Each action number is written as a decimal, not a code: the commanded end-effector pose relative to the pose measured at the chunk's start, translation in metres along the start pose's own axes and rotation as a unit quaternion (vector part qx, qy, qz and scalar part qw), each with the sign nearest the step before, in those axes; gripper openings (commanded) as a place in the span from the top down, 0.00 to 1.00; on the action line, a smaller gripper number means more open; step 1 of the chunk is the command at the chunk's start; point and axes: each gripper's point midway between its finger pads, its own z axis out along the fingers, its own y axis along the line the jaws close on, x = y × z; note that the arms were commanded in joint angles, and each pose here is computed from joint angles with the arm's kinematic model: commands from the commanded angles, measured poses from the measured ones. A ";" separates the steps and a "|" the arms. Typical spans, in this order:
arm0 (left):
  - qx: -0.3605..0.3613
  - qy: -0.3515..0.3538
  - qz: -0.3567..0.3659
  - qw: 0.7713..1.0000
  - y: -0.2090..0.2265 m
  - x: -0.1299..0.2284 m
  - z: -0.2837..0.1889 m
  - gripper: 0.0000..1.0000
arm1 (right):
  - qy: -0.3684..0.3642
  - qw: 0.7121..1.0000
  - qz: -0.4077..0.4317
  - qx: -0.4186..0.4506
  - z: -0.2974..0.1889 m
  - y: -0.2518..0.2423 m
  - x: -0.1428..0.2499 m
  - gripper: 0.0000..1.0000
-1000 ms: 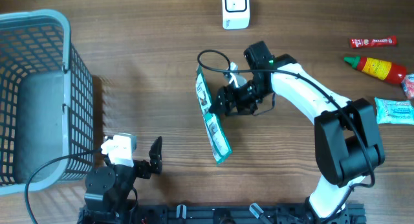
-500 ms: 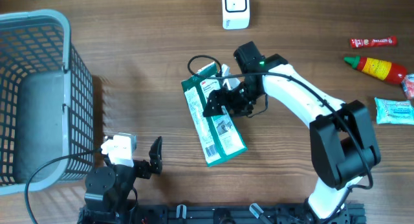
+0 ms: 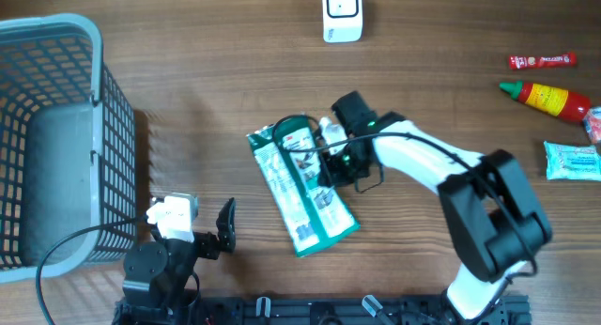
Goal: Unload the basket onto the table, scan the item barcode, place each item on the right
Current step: 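Lift the gloves pack and turn it over in the right gripper, then hold the gloves pack's back at the scanner with the right gripper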
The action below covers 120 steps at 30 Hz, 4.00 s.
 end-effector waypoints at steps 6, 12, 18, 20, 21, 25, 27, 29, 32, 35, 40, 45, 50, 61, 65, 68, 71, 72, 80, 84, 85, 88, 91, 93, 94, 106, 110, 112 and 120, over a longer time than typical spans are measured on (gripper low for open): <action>0.009 -0.004 0.011 1.000 -0.003 -0.001 0.000 0.00 | -0.142 0.981 -0.035 0.127 -0.130 0.011 -0.021 0.96; 0.009 -0.004 0.011 1.000 -0.003 -0.001 0.000 0.00 | -0.098 0.979 -0.014 0.178 -0.121 -0.006 -0.001 0.95; 0.009 -0.004 0.011 1.000 -0.003 -0.001 -0.001 0.00 | -0.088 0.965 -0.011 0.247 -0.111 -0.011 0.004 0.96; 0.009 -0.004 0.011 1.000 -0.003 -0.001 0.000 0.00 | -0.064 0.965 -0.016 0.255 -0.098 -0.012 0.009 0.96; 0.009 -0.004 0.011 1.000 -0.003 -0.001 0.000 0.00 | -0.052 0.964 -0.017 0.262 -0.091 -0.013 0.012 0.96; 0.009 -0.004 0.011 1.000 -0.003 -0.001 0.000 0.00 | -0.039 0.962 -0.021 0.270 -0.081 -0.012 0.015 0.95; 0.009 -0.004 0.011 1.000 -0.003 -0.001 0.000 0.00 | -0.034 0.966 -0.025 0.257 -0.078 -0.005 0.018 0.80; 0.009 -0.004 0.011 1.000 -0.003 -0.001 0.000 0.00 | -0.024 0.973 -0.027 0.228 -0.073 0.004 0.021 0.76; 0.009 -0.004 0.011 1.000 -0.003 -0.001 0.000 0.00 | -0.023 0.979 -0.026 0.203 -0.069 0.011 0.020 0.96; 0.009 -0.004 0.011 1.000 -0.003 -0.001 0.000 0.00 | -0.049 0.978 -0.033 0.201 -0.069 0.014 0.008 0.96; 0.009 -0.004 0.011 1.000 -0.003 -0.001 0.000 0.00 | -0.067 0.975 -0.034 0.210 -0.070 0.009 -0.002 0.00; 0.009 -0.004 0.011 1.000 -0.003 -0.001 -0.001 0.00 | -0.021 0.987 -0.051 0.152 -0.032 -0.005 0.001 0.00; 0.009 -0.004 0.011 1.000 -0.003 -0.001 0.000 0.00 | 0.035 0.982 -0.027 0.185 0.006 -0.040 0.011 0.00; 0.009 -0.004 0.011 1.000 -0.003 -0.001 -0.001 0.00 | 0.179 0.965 0.036 0.191 0.044 -0.057 0.083 0.20; 0.009 -0.004 0.011 1.000 -0.003 -0.001 0.000 0.00 | 0.219 0.963 0.049 0.152 0.066 -0.050 0.101 0.92; 0.009 -0.004 0.011 1.000 -0.003 -0.001 0.000 0.00 | 0.200 0.969 0.058 0.136 0.071 -0.046 0.092 0.96; 0.009 -0.004 0.011 1.000 -0.003 -0.001 -0.001 0.00 | 0.155 0.974 0.066 0.153 0.047 -0.045 0.056 0.96; 0.009 -0.004 0.011 1.000 -0.003 -0.001 0.000 0.00 | 0.138 0.977 0.071 0.150 0.036 -0.040 0.045 0.95; 0.009 -0.004 0.011 1.000 -0.003 -0.001 -0.001 0.00 | -0.125 0.981 0.113 0.092 -0.103 0.028 -0.025 0.96; 0.009 -0.004 0.011 1.000 -0.003 -0.001 -0.001 0.00 | -0.261 0.949 0.154 0.088 -0.180 0.045 -0.027 0.95; 0.009 -0.004 0.011 1.000 -0.003 -0.001 -0.001 0.00 | -0.284 0.942 0.160 0.081 -0.196 0.049 -0.023 0.95; 0.009 -0.004 0.011 1.000 -0.003 -0.001 0.000 0.00 | -0.318 0.927 0.189 0.054 -0.227 0.060 -0.003 0.95; 0.009 -0.004 0.011 1.000 -0.003 -0.001 0.000 0.00 | -0.334 0.915 0.224 0.043 -0.246 0.061 0.018 0.96; 0.009 -0.004 0.011 1.000 -0.003 -0.001 0.000 0.00 | -0.348 0.910 0.220 0.040 -0.256 0.062 0.025 0.95; 0.009 -0.004 0.011 1.000 -0.003 -0.001 0.000 0.00 | -0.352 0.910 0.218 0.038 -0.259 0.063 0.026 0.95; 0.009 -0.004 0.011 1.000 -0.003 -0.001 -0.001 0.00 | -0.422 0.891 0.147 0.080 -0.300 0.058 0.043 0.95; 0.009 -0.004 0.011 1.000 -0.003 -0.001 0.000 0.00 | -0.441 0.882 0.124 0.114 -0.309 0.051 0.039 0.96; 0.009 -0.004 0.011 1.000 -0.003 -0.001 0.000 0.00 | -0.444 0.883 0.087 0.127 -0.309 0.054 0.029 0.96; 0.009 -0.004 0.011 1.000 -0.003 -0.001 0.000 0.00 | -0.412 0.894 -0.038 0.169 -0.279 0.059 -0.025 0.95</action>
